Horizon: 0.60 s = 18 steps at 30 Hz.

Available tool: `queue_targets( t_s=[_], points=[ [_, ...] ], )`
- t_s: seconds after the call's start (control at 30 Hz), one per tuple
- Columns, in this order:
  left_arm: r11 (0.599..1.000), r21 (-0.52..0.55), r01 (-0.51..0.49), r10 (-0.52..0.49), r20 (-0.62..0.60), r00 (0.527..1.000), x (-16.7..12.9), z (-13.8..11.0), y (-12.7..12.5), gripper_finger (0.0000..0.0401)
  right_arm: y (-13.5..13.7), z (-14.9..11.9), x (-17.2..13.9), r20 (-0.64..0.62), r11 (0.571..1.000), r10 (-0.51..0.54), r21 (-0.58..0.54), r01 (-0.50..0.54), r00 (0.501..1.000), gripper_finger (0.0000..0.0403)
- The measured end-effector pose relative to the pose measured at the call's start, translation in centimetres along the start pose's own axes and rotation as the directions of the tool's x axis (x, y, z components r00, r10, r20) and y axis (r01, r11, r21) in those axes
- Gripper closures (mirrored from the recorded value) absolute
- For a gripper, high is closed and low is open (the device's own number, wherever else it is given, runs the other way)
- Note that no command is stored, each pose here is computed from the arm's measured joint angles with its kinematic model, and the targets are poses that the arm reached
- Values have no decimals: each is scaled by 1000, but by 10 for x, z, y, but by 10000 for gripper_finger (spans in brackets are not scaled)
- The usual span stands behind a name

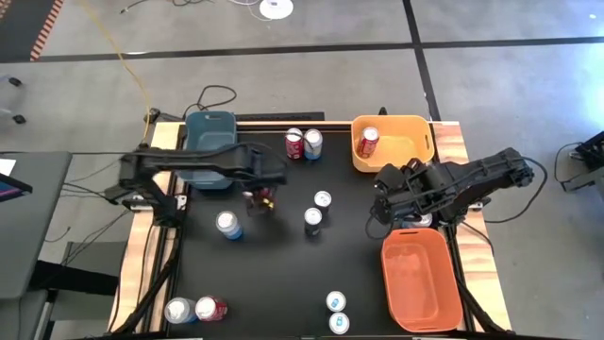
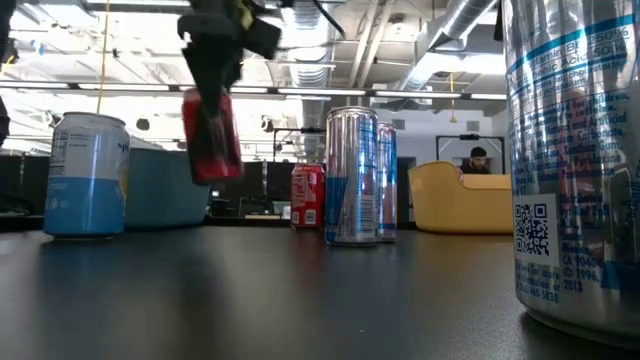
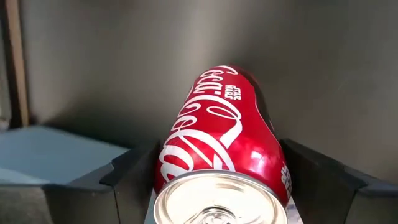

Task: Sort soda cans
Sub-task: Put the middle left red soda can into the yellow bin

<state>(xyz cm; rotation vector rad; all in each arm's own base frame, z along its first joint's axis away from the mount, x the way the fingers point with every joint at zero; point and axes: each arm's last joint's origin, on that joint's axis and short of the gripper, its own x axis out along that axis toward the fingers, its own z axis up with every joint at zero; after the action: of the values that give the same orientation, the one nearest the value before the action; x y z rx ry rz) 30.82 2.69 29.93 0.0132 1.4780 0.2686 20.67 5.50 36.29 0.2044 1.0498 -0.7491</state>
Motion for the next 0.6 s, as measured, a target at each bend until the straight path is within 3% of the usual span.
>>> queue_targets(
  t_s=[0.2,0.47,0.6],
  points=[
    [992,112,50,-43,-65,997,23,19,-25,104,6,-8,-6,11,1000,27,-7,-27,1000,83],
    [974,221,58,-71,49,996,32,35,-64,104,29,-9,-1,45,999,51,-6,-50,998,83],
    [963,260,63,-86,78,993,35,38,-78,103,49,-6,11,46,996,56,-78,-52,997,83]
  ],
)
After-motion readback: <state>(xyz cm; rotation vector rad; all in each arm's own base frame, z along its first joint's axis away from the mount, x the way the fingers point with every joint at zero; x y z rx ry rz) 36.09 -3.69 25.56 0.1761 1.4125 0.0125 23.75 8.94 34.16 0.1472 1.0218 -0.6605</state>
